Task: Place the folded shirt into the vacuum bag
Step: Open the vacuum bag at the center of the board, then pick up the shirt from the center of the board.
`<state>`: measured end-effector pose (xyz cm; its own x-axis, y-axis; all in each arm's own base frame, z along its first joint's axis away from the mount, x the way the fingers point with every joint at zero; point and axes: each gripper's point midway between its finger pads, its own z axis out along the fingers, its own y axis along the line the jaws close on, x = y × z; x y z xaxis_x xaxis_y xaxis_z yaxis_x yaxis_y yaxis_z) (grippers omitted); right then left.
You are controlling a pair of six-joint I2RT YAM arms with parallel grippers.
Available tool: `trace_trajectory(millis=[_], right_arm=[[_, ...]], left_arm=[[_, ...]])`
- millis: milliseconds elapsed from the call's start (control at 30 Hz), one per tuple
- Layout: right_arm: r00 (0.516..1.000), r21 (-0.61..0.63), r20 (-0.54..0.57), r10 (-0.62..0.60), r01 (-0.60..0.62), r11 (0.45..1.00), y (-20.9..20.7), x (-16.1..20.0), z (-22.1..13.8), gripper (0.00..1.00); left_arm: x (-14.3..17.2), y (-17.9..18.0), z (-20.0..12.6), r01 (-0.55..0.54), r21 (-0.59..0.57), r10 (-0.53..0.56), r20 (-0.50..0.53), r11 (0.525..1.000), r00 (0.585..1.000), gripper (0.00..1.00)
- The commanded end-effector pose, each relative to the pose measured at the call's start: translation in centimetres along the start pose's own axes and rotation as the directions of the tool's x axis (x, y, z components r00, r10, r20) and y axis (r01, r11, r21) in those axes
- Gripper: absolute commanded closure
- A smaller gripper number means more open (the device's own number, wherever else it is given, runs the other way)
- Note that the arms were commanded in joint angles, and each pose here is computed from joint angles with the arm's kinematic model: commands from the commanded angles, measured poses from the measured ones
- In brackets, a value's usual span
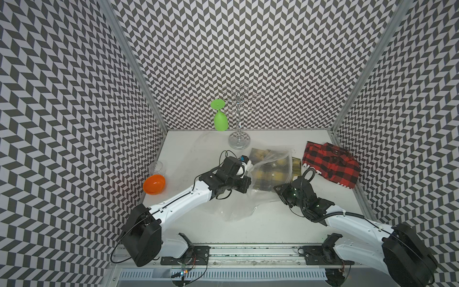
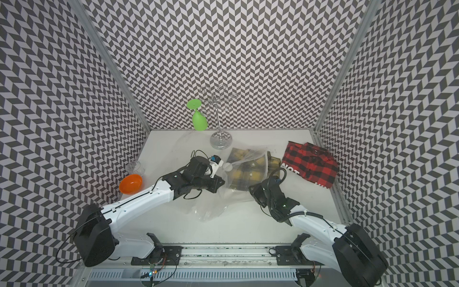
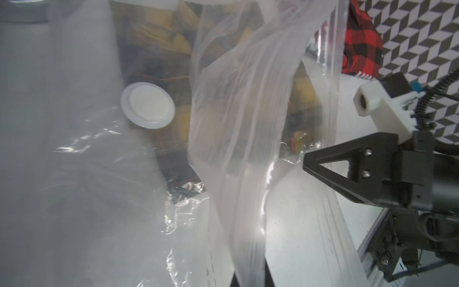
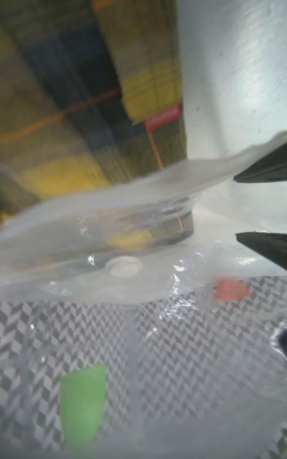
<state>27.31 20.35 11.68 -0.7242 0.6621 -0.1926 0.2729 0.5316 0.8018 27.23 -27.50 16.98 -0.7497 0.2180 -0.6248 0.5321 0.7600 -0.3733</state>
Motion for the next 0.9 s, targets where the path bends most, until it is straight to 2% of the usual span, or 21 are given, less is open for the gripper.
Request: trace_trajectory(millis=[0,67,133,200,300,400,500,700,867], right_arm=[[0.963,-0.187,0.042,-0.266,0.269,0.945,9.6,-1.8,-2.9,0.55],[0.942,-0.192,0.071,-0.328,0.335,0.922,11.0,-3.0,-4.6,0.51],[0.929,-0.168,0.12,-0.351,0.367,0.915,10.7,-4.6,-6.0,0.43],[0.912,-0.026,0.157,-0.378,0.386,0.922,7.9,-7.2,-6.5,0.34],[0.906,0.199,0.154,-0.394,0.362,0.911,2.4,-10.8,-6.5,0.27],[0.919,0.329,0.127,-0.373,0.316,0.89,-1.7,-12.8,-5.5,0.15],[0.931,0.405,0.113,-0.347,0.276,0.872,-4.2,-14.1,-4.3,0.09],[0.955,0.512,0.005,-0.298,0.254,0.82,-8.7,-14.2,-0.5,0.09],[0.961,0.52,-0.022,-0.275,0.246,0.818,-10.3,-14.0,1.2,0.09]], left_arm=[[0.3,1.9,-0.2,0.001,-0.032,-0.002,-0.02,0.999,1.0,1.0],[-0.4,2.6,-0.7,0.014,-0.034,-0.015,-0.004,0.999,1.0,1.0],[-1.3,3.1,-1.4,0.03,-0.024,-0.029,0.024,0.999,0.999,1.0],[-2.2,3.1,-2.4,0.029,-0.004,-0.029,0.055,1.0,0.998,1.0],[-3.1,2.7,-3.5,0.008,0.02,-0.01,0.104,1.0,0.995,1.0],[-3.5,2.0,-4.0,-0.014,0.061,0.006,0.122,0.998,0.993,1.0],[-3.7,1.8,-4.0,-0.025,0.074,0.015,0.13,0.997,0.991,1.0],[-3.3,2.1,-3.8,-0.022,0.101,0.008,0.138,0.995,0.99,1.0],[-3.1,2.1,-3.8,-0.021,0.119,0.004,0.142,0.993,0.99,1.0]])
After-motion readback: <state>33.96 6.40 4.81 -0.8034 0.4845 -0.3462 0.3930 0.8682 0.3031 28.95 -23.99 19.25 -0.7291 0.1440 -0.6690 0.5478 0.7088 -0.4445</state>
